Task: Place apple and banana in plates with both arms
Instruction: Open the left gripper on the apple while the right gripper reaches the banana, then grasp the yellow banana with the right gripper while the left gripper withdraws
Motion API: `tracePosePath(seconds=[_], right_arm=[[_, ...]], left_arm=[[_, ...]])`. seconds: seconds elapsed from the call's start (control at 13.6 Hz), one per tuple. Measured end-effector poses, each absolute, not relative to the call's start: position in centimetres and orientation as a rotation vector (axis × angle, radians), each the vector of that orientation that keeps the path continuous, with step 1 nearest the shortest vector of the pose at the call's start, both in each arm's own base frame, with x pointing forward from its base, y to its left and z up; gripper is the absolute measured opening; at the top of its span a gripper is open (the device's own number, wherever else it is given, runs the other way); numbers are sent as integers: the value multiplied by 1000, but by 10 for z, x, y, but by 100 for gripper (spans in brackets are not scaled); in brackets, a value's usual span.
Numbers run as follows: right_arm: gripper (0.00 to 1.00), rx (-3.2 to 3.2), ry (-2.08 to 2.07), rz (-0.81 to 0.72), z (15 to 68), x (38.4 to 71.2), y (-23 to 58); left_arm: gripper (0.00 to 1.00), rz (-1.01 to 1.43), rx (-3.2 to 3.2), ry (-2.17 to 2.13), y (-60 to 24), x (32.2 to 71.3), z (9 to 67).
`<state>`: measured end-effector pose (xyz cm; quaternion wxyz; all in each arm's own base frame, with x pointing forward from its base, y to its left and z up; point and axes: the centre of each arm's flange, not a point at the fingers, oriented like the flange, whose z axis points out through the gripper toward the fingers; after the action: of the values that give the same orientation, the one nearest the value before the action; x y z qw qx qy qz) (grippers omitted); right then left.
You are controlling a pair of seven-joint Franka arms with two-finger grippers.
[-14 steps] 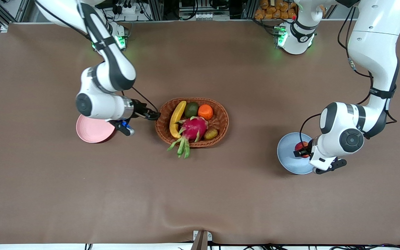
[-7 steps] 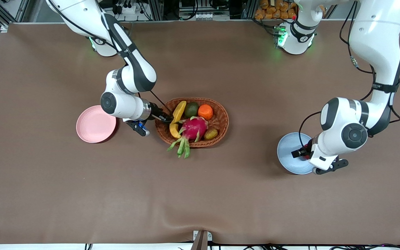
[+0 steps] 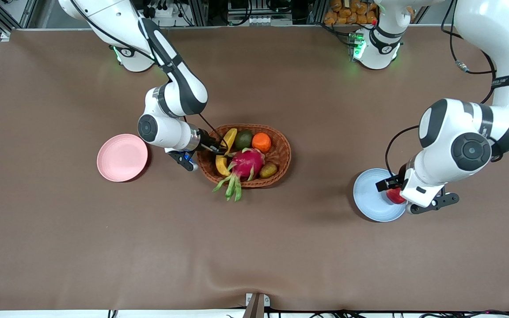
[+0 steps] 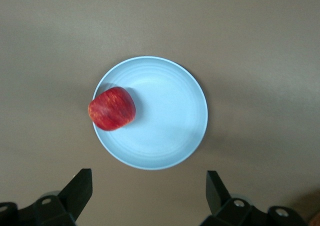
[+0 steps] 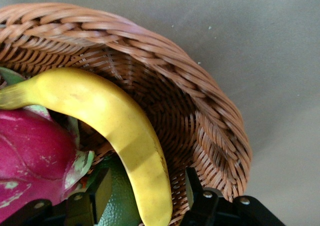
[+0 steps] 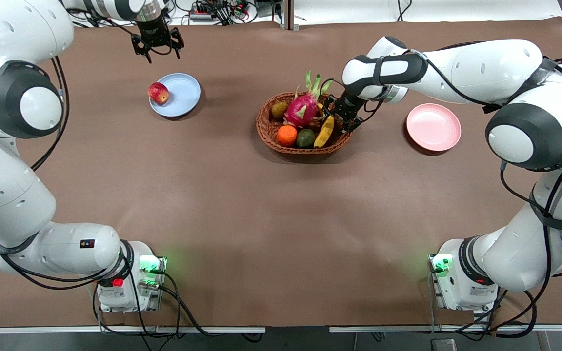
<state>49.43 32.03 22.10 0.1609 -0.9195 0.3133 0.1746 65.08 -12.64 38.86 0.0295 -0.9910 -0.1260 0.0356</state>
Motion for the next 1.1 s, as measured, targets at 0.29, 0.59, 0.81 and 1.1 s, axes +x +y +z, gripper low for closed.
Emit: tracePosePath(seconds=[0.29,0.59,0.81,1.1], right_arm=[[65,-2637,900,470,208,492,325],[55,-2649,886,458,202,486,334],[39,-2646,889,452,202,488,334],[38,-2645,890,462,203,489,333]], left_arm=[[100,75,-3062,-375,-134,648,422],[100,-27,-3060,-372,-136,631,492],[100,-31,-3043,-384,-133,617,536],[100,-54,-3039,-394,-132,608,574]])
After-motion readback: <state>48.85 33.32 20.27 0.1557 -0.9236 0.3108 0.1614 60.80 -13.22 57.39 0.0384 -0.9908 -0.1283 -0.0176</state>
